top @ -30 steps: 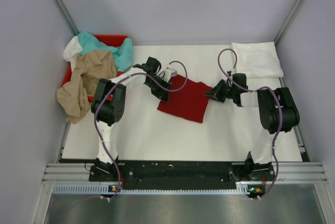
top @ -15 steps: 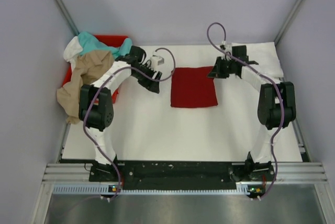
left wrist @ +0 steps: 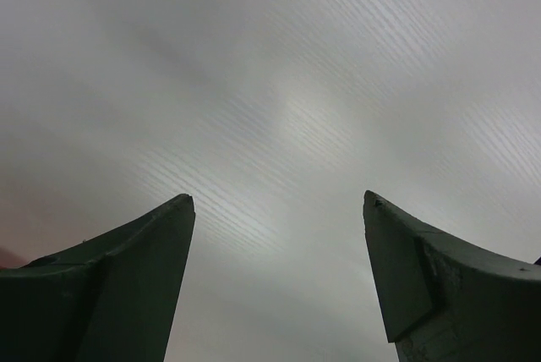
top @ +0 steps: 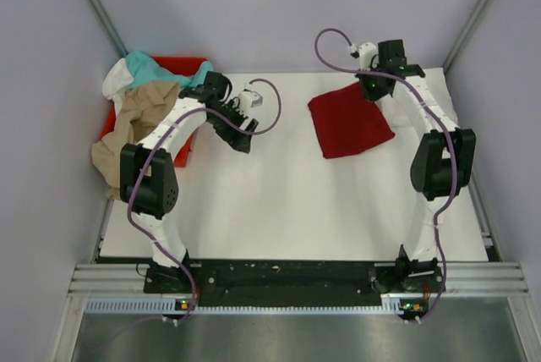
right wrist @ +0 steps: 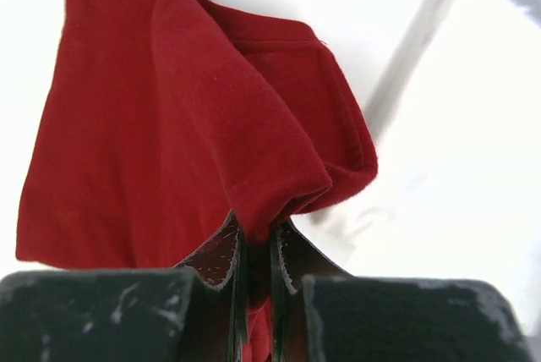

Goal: Fold and stack the t-shirts
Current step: Put the neatly folded tshirt into the corner of the board with the right arm

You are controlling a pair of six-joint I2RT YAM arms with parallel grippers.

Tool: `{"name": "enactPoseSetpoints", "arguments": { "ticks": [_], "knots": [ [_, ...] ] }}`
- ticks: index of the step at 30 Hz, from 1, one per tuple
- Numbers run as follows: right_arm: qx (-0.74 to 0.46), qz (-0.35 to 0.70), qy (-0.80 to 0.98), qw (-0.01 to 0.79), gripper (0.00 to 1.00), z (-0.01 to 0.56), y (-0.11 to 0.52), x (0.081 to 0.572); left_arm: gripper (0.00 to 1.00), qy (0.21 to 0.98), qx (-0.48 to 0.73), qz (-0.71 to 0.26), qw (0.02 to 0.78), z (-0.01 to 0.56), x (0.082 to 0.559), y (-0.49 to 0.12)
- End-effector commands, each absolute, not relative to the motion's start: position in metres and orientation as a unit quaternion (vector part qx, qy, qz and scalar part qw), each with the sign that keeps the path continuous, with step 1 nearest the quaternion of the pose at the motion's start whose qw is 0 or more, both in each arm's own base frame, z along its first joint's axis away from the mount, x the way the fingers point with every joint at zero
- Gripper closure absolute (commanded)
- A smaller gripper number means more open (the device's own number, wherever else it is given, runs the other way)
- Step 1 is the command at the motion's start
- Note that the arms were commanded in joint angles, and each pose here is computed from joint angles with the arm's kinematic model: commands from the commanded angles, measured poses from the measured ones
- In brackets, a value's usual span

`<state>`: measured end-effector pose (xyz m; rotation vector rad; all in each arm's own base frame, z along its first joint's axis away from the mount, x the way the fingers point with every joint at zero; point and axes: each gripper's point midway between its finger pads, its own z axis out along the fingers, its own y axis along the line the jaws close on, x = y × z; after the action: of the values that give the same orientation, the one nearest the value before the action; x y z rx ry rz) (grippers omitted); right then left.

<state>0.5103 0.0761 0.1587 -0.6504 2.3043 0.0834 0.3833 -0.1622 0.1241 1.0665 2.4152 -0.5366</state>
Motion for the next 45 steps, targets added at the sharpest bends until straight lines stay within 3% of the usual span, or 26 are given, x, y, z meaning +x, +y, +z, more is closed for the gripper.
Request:
{"name": "enactPoseSetpoints", "arguments": {
  "ticks": [1,10,13,22,45],
  "knots": [
    [-0.283,-0.108,0.872,0.385,1.00,0.199,0.030,0.544,0.15,0.866,0.406,-0.164,0.240,0.144,0.380,-0.152],
    [-0.282,-0.224,0.841,0.403,1.00,0.248,-0.009,0.575,0.12,0.870,0.406,-0.148,0.236,0.140,0.381,-0.147],
    [-0.285,-0.241,0.833,0.407,1.00,0.261,-0.013,0.577,0.07,0.872,0.405,-0.147,0.231,0.136,0.383,-0.147],
    [-0.267,-0.268,0.817,0.436,1.00,0.301,-0.030,0.577,0.07,0.871,0.409,-0.144,0.228,0.136,0.383,-0.145],
    [-0.248,-0.317,0.802,0.442,1.00,0.298,-0.105,0.608,0.07,0.884,0.404,-0.112,0.208,0.128,0.389,-0.134]
  ]
}}
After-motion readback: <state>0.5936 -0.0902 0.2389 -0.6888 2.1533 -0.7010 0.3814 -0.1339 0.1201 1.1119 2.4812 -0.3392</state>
